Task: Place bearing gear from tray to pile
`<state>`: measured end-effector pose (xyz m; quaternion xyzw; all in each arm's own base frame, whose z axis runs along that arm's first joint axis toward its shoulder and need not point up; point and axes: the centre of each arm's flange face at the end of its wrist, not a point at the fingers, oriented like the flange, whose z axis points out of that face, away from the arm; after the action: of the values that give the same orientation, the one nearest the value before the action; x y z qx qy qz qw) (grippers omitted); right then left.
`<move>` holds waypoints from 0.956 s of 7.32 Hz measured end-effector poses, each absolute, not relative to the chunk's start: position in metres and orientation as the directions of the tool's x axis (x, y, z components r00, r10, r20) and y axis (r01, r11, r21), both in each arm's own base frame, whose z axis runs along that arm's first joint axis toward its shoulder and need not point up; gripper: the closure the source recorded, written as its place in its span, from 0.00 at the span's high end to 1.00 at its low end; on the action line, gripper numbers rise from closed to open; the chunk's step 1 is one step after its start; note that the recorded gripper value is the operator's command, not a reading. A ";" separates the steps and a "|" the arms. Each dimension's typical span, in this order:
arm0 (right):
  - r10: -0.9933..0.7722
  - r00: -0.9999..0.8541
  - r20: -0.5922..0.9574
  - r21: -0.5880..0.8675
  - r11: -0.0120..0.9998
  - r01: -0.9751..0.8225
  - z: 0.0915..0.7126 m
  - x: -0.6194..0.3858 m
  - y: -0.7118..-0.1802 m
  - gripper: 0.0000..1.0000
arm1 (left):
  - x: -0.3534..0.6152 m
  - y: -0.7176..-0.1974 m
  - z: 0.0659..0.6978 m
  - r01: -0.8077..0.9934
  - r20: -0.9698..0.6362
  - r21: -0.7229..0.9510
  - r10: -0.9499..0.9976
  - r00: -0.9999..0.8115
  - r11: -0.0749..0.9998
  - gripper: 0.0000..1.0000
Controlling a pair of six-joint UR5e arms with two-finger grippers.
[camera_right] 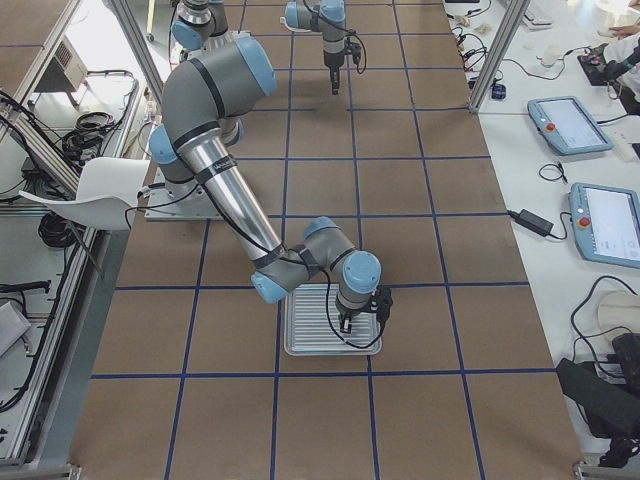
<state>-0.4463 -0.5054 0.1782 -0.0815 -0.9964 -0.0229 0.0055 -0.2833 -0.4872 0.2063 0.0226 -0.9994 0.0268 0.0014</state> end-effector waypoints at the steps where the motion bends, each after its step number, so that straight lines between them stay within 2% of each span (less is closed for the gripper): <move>1: 0.162 -0.987 0.012 0.047 0.986 0.163 0.181 -0.446 -0.505 0.00 | -0.250 -0.496 0.218 -0.065 -0.011 -0.018 -0.065 -0.998 0.998 0.00; 4: 0.156 -0.988 0.011 0.018 0.987 0.157 0.244 -0.422 -0.511 0.00 | -0.081 -0.535 0.221 -0.034 -0.094 0.070 -0.027 -0.995 0.997 0.00; 7: 0.236 -0.971 -0.025 0.049 0.971 0.235 0.310 -0.309 -0.546 0.00 | 0.078 -0.530 0.213 0.081 -0.064 0.136 0.090 -0.994 0.987 0.00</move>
<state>-0.3087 -0.5460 0.3098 -0.1187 -0.9926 -0.0229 -0.0152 0.0781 -0.5298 0.2126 -0.0427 -0.9962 -0.0667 -0.0350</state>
